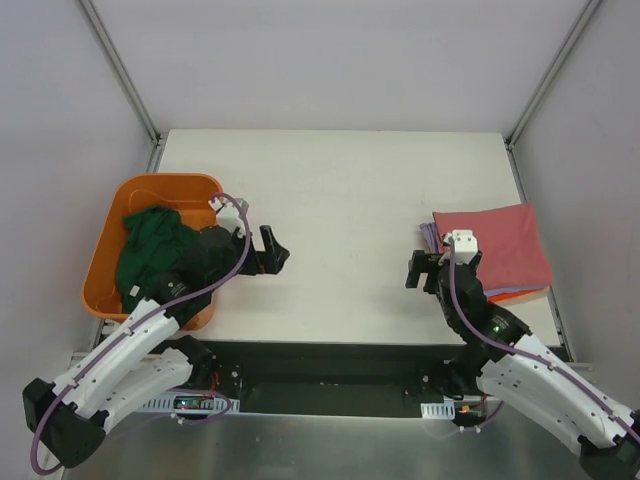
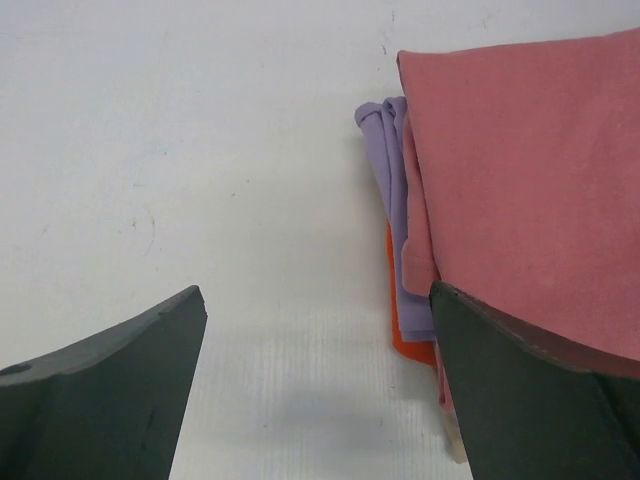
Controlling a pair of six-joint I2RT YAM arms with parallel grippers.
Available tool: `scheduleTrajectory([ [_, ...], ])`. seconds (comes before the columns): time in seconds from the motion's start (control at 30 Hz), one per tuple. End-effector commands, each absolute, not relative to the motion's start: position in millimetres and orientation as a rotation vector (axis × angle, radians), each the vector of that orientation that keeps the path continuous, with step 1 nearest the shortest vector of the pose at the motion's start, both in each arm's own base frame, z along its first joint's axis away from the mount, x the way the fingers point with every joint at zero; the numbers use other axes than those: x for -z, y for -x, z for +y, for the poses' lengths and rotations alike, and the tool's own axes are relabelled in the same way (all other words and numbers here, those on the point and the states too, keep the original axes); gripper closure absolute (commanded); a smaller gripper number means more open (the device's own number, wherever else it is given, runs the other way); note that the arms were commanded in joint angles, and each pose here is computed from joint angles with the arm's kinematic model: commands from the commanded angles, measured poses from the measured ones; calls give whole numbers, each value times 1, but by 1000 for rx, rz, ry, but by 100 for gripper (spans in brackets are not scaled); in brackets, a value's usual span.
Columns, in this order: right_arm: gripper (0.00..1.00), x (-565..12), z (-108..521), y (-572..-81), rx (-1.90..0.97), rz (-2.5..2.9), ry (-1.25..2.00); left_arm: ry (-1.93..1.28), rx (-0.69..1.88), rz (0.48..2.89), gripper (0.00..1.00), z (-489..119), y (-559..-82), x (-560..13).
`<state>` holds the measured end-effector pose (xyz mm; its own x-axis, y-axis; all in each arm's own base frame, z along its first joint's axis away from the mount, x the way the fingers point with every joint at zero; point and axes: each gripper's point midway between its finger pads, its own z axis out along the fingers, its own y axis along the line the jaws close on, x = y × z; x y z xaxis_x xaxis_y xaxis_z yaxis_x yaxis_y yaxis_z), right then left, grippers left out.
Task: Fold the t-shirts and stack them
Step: Grab crumpled tshirt from bin with the left arm
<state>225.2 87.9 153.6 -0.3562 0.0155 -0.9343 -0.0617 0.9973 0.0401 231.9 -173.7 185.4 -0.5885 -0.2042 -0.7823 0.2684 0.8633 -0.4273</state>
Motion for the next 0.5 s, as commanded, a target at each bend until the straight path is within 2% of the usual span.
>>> scheduleTrajectory([
  [0.0,4,-187,93,-228,-203,1831,-57,18,629,2034,1,-162,-232,-203],
  [0.2,4,-194,91,-221,-300,1752,-108,107,447,1954,1,-135,-262,-243],
  [0.33,4,-186,90,-221,-289,1744,-96,335,258,1866,1,-82,-289,-283],
  [0.47,4,-181,89,-223,-237,1781,-75,544,126,1855,1,-21,-299,-285],
])
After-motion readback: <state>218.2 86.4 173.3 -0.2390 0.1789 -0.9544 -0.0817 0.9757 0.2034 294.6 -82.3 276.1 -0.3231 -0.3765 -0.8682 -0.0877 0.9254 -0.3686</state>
